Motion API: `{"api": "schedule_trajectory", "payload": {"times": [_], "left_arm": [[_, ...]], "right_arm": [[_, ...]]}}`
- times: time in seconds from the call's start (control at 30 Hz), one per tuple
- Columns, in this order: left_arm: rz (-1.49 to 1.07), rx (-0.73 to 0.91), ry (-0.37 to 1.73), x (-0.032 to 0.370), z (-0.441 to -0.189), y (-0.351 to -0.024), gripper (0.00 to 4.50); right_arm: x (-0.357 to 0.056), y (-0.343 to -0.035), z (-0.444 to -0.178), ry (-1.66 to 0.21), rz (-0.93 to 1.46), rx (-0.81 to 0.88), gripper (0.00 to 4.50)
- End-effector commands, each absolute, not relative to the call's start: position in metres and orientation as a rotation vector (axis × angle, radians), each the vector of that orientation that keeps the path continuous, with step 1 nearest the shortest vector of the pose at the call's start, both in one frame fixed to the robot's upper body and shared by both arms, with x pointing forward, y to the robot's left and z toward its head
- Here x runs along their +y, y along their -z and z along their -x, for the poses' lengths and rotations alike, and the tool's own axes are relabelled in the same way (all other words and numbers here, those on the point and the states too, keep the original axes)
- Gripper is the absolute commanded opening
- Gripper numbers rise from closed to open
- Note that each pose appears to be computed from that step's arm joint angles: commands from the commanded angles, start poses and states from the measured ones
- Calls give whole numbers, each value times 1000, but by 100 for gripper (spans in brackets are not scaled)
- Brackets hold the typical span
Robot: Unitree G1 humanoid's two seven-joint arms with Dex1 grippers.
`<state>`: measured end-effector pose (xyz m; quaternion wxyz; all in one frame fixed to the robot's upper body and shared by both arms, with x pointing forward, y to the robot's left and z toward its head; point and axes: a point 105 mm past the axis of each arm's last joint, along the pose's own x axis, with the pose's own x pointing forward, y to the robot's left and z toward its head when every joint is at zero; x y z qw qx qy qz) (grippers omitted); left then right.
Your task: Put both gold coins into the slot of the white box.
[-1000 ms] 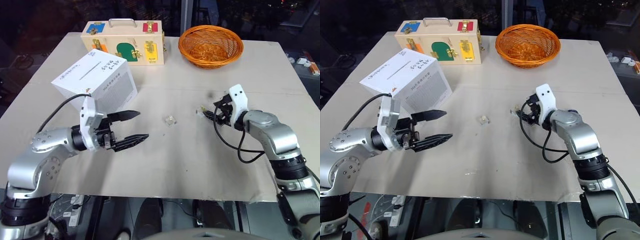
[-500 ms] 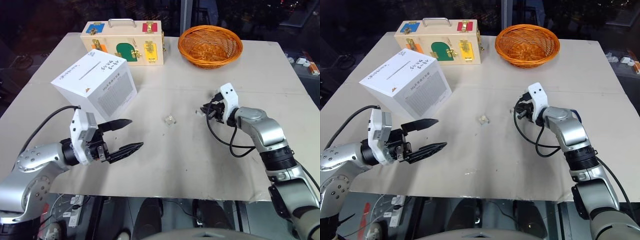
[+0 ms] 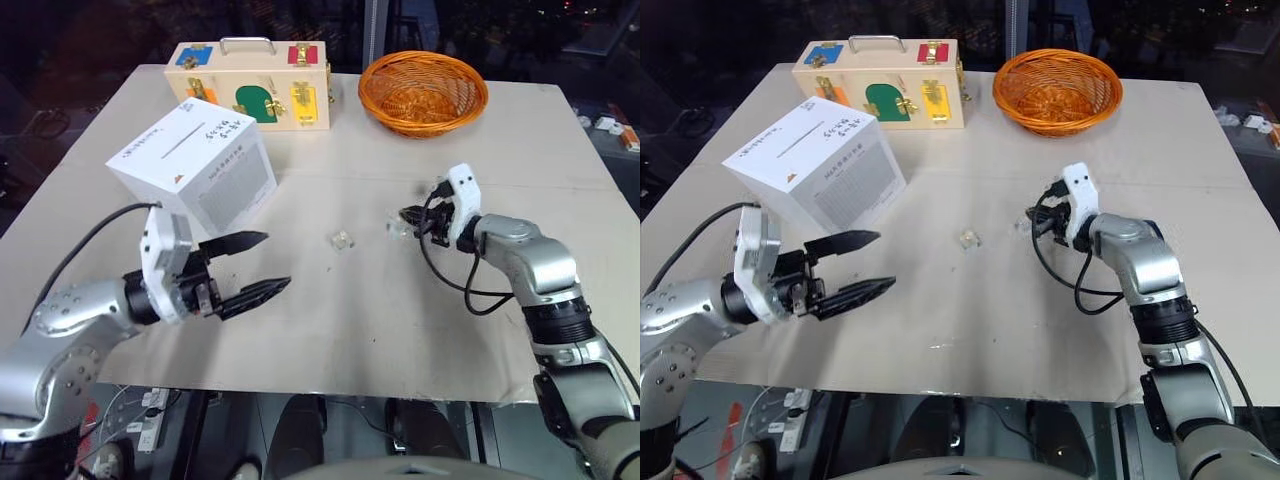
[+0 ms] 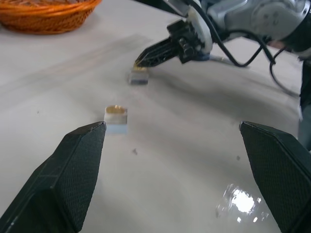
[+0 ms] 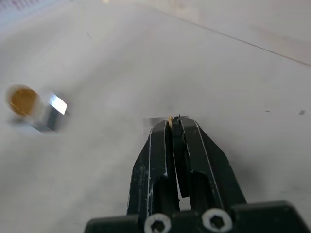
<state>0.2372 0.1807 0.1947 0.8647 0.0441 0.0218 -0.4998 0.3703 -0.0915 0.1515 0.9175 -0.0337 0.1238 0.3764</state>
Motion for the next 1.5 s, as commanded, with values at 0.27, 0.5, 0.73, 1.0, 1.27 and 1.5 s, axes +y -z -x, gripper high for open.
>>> {"api": "schedule_trajectory", "payload": {"times": [0.27, 0.5, 0.73, 1.0, 1.27, 1.5], "left_arm": [[167, 32, 1208, 144, -257, -244, 370], [299, 29, 1327, 117, -265, -262, 370], [316, 49, 1422, 102, -263, -265, 196], [328, 45, 1442, 100, -264, -268, 196], [336, 47, 1478, 99, -260, -269, 1], [372, 18, 1481, 101, -259, -274, 1]], "right_arm": [[-69, -256, -292, -1201, -275, 42, 0], [-50, -276, -265, -1300, -283, 4, 0], [-39, -288, -252, -1349, -287, -21, 0], [-37, -288, -246, -1360, -292, -11, 0], [-36, -286, -241, -1378, -304, 8, 0], [-32, -277, -232, -1423, -315, 62, 0]]}}
